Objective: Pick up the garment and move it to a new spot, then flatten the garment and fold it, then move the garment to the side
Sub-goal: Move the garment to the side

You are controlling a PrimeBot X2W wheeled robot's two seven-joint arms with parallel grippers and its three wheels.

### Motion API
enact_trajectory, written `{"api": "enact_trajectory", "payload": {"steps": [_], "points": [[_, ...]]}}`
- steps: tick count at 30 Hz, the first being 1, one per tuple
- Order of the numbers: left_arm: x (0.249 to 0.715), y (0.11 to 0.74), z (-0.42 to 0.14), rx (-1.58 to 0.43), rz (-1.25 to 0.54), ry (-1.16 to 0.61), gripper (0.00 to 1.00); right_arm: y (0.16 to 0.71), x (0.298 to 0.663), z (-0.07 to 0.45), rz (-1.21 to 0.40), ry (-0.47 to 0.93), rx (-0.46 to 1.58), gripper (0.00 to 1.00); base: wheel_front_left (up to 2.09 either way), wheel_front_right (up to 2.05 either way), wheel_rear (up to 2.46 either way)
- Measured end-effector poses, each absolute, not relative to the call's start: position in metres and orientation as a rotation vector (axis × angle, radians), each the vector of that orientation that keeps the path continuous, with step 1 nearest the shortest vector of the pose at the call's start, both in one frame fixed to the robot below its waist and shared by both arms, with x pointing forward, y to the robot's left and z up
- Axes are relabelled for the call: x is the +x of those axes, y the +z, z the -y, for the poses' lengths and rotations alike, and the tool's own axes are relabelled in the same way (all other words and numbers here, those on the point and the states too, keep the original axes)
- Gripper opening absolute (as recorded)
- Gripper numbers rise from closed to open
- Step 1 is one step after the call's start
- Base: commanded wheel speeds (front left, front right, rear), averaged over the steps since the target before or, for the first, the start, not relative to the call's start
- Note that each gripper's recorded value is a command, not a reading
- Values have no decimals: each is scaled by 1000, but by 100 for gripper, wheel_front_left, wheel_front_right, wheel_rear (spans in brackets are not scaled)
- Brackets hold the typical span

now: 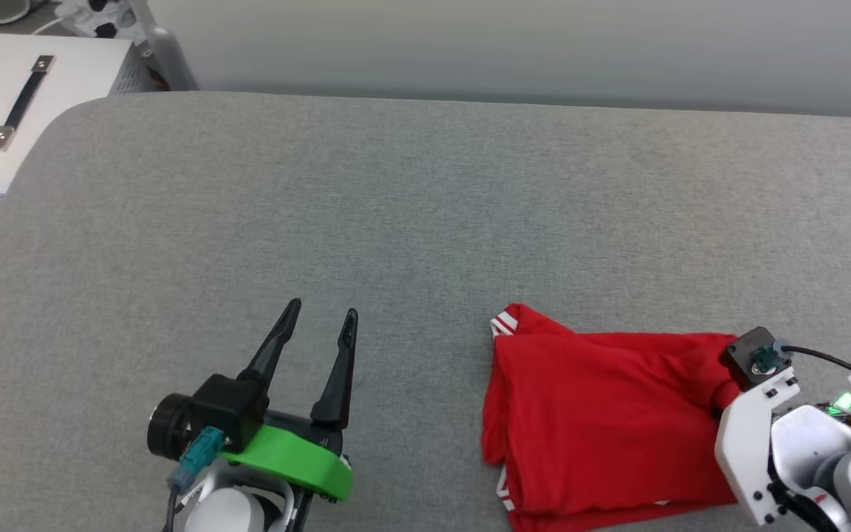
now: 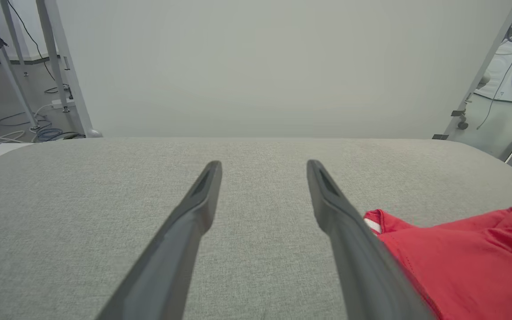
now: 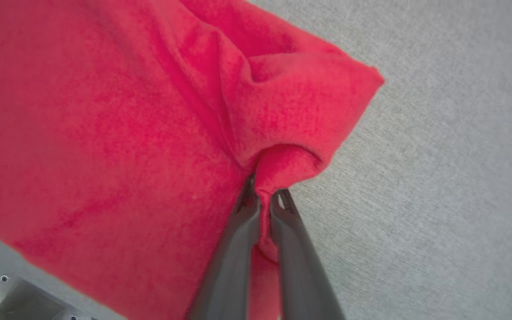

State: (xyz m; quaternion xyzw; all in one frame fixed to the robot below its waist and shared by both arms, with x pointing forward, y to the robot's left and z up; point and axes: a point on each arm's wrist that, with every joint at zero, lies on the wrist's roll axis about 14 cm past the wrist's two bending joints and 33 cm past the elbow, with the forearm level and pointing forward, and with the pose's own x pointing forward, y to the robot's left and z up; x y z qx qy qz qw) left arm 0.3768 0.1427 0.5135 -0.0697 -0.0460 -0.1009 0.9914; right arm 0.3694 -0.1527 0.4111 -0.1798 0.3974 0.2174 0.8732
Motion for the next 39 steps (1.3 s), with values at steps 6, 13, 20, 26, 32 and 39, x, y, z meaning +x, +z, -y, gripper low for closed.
{"api": "enact_trajectory", "payload": {"steps": [6, 13, 20, 26, 32, 39], "points": [[384, 510, -106, -143, 81, -319, 100, 437, 377, 209, -759, 379, -539, 0, 0, 0, 0], [399, 511, -60, -144, 89, -470, 100, 450, 379, 278, -754, 281, -682, 0, 0, 0, 0], [420, 502, -23, -126, 90, -604, 100, 457, 396, 338, -738, 159, -740, 0, 0, 0, 0], [437, 487, 8, -129, 83, -714, 100, 457, 409, 395, -745, 26, -768, 0, 0, 0, 0], [453, 466, 29, -143, 68, -787, 100, 445, 412, 439, -796, -82, -796, 0, 0, 0, 0], [465, 448, 44, -185, 60, -827, 100, 441, 410, 486, -855, -215, -830, 0, 0, 0, 0]]}}
